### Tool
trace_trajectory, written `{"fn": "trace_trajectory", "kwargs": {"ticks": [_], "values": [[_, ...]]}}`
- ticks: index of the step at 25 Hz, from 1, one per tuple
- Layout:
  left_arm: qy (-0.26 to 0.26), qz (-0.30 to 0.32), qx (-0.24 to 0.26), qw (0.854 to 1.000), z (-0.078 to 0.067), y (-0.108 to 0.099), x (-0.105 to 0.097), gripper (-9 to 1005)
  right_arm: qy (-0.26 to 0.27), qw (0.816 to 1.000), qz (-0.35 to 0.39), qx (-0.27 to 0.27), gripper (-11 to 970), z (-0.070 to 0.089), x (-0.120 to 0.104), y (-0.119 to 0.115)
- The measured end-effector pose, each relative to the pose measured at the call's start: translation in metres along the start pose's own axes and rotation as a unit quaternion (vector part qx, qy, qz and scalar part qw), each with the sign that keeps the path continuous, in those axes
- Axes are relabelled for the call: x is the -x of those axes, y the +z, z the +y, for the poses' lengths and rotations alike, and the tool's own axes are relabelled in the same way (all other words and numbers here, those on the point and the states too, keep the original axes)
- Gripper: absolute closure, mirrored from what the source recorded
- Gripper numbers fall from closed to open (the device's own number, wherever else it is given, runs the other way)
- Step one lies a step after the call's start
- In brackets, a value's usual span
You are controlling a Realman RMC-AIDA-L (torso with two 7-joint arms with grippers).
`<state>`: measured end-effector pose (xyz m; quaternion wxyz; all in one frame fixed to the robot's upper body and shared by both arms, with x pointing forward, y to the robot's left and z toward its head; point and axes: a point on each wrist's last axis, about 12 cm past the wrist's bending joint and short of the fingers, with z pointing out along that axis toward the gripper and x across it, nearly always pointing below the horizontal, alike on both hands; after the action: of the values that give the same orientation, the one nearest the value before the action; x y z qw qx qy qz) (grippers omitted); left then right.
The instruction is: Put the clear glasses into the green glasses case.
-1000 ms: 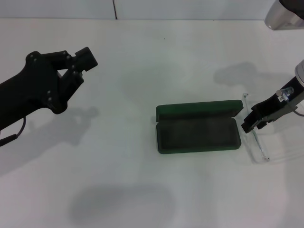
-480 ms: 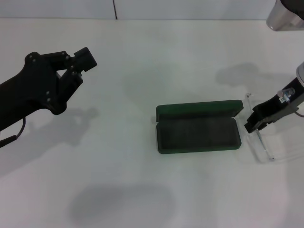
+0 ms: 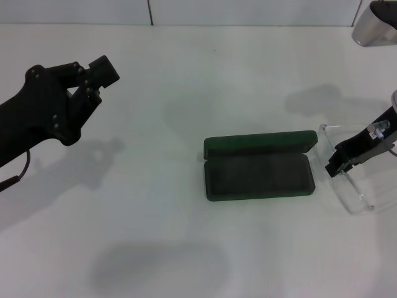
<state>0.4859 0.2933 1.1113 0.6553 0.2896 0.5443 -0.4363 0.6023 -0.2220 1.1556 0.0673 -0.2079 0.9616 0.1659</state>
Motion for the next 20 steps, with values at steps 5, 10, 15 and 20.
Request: {"fn": "trace_trajectory", "kwargs": {"ticks": [5, 10, 15, 20], "values": [[0.000, 0.000, 0.000, 1.000, 0.000, 0.000, 0.000, 943, -0.014, 1.000, -0.009, -0.006, 763, -0.004, -0.003, -0.002], [-0.001, -0.001, 0.000, 1.000, 0.000, 0.000, 0.000, 943, -0.020, 0.999, -0.028, -0.014, 790, -0.013, -0.008, -0.002], [-0.003, -0.001, 0.000, 1.000, 0.000, 0.000, 0.000, 943, -0.021, 0.999, -0.043, -0.022, 833, -0.020, -0.016, -0.005], [-0.005, -0.003, -0.001, 1.000, -0.001, 0.001, 0.000, 943, -0.025, 0.997, -0.066, -0.034, 845, -0.025, -0.026, -0.015]]}}
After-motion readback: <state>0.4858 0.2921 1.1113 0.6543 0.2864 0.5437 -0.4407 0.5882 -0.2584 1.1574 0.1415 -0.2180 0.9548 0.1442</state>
